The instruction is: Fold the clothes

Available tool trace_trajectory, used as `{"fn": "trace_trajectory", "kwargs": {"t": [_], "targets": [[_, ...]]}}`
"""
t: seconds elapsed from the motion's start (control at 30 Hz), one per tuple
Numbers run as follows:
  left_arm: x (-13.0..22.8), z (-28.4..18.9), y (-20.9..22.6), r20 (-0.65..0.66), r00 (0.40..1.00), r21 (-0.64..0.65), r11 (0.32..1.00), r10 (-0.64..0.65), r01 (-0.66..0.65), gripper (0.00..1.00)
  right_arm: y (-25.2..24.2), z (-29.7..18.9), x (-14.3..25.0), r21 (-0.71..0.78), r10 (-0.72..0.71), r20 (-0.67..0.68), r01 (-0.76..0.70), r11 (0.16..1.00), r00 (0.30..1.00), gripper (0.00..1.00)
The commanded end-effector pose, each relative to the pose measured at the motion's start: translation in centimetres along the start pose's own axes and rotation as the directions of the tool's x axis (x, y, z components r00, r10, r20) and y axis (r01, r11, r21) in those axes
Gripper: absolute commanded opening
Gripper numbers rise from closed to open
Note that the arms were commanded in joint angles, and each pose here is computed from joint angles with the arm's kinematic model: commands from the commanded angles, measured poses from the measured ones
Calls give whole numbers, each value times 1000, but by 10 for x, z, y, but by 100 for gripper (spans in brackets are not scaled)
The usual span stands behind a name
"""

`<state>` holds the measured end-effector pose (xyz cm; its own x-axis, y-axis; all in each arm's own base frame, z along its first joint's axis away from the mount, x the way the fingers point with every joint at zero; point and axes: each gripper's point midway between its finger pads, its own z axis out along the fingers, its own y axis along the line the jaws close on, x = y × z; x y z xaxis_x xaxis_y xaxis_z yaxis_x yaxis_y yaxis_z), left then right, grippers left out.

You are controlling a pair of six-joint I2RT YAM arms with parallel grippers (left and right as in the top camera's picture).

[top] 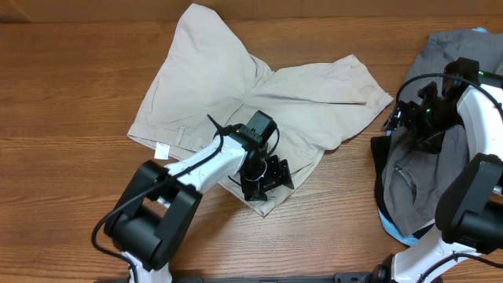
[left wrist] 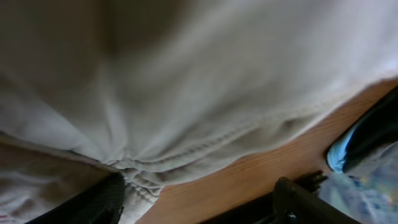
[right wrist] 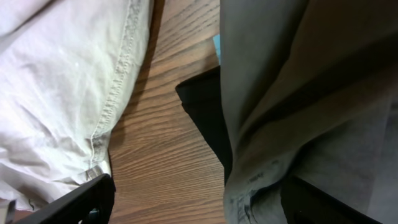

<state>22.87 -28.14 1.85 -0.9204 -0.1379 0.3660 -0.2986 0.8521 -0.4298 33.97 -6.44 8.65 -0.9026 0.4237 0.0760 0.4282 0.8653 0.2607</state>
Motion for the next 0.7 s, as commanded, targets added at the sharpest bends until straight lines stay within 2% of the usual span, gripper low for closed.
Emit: {"fn": "trace_trajectory", "kwargs": {"t": [0.0,0.07,0.13,0.27,0.4,0.47,0.53,0.6,0.63,0.67], "targets": [[3,9,14,-50,998,-29,999,-48,46,35,-6,3,0,24,0,-2,0,1000,1000,89],[3,7,26,-49,997,-73,996,-55,51,28,-6,3,0,27,0,-2,0,1000,1000,89],[3,-3,45,-64,991,-118,987,-121,113,29,-6,3,0,27,0,-3,0,1000,1000,90],[-4,-26,79,-84,984,-168,975,-159,143,30,-7,2,0,27,4,-4,-4,1000,1000,91],[-18,-56,133,-36,972,-282,935,-233,214,30,-9,2,0,26,10,-2,-9,1000,1000,92],[-30,-75,160,-5,959,-293,918,-283,269,30,-9,2,-1,26,9,-2,-9,1000,1000,93],[-42,-92,184,28,937,-262,902,-348,343,30,-9,2,0,26,9,-2,-9,1000,1000,94],[-52,-105,198,40,916,-188,897,-399,399,17,-9,2,0,26,9,-2,-9,1000,1000,95],[-58,-111,198,24,917,-101,912,-398,398,11,-9,2,-1,26,9,-1,-9,1000,1000,95],[-62,-116,195,7,923,-17,923,-385,385,11,-9,2,-1,26,9,-1,-9,1000,1000,95]]}}
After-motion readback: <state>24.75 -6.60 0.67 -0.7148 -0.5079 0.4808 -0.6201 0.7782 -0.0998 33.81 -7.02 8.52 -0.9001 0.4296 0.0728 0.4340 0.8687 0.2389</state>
